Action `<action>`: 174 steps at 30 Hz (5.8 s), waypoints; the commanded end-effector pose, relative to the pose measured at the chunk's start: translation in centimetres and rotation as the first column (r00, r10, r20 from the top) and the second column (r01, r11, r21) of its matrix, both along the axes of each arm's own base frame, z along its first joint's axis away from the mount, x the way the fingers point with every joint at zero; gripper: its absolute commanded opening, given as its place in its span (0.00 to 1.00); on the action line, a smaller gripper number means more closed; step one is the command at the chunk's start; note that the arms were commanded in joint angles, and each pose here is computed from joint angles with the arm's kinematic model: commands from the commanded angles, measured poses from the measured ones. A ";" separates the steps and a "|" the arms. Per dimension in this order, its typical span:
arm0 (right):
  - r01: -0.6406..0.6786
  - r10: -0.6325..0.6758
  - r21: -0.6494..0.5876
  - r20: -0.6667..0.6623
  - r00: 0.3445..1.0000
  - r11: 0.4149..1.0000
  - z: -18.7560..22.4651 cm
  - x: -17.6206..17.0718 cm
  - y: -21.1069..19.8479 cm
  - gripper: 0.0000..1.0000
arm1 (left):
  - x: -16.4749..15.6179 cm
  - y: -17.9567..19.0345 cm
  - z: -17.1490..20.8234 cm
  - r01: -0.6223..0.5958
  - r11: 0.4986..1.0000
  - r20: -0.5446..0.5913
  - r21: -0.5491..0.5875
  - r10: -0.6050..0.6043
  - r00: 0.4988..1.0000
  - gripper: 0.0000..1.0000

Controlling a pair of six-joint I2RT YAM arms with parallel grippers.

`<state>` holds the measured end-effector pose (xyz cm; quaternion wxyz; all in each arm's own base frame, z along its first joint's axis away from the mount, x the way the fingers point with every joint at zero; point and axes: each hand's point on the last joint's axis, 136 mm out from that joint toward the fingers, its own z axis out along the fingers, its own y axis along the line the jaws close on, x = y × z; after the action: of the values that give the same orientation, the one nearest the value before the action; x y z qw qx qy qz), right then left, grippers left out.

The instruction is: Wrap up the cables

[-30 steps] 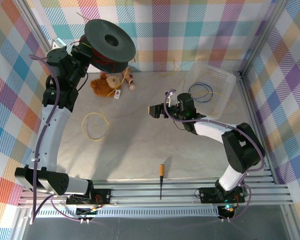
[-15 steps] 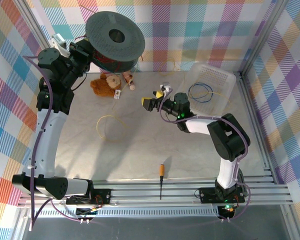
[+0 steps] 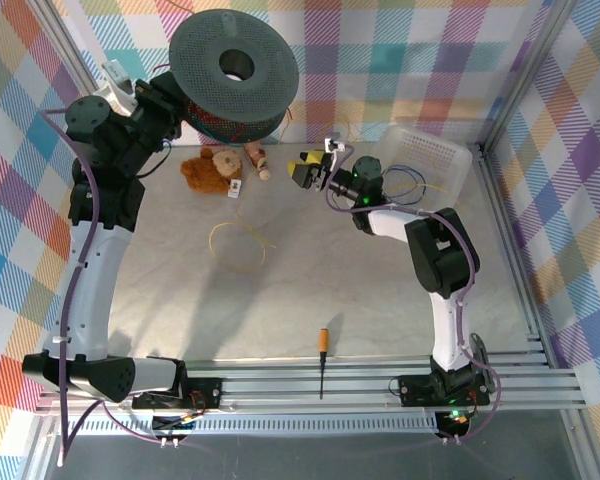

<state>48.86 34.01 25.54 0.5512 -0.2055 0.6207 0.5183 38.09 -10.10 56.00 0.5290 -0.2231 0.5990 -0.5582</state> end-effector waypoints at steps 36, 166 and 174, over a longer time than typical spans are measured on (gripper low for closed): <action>-0.082 0.078 0.100 0.049 0.996 0.992 4.0 4.5 3.2 0.37 | -6.8 -0.3 5.6 0.106 0.992 0.233 -0.071 -0.087 0.969 0.00; -0.075 0.348 -0.742 0.221 0.911 0.666 1.5 -24.4 -4.1 0.00 | 14.2 -8.2 -35.4 0.373 0.306 -0.413 0.876 0.078 0.907 0.17; 0.053 0.209 -0.742 0.256 0.944 0.668 1.8 -21.9 -6.4 0.00 | 13.4 -9.1 -35.1 0.402 0.325 -0.431 0.856 0.018 0.902 0.35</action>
<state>26.29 27.87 26.01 0.4653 -0.5386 0.6729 0.2015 51.83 -18.53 19.33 0.3542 0.0824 0.9262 -0.0999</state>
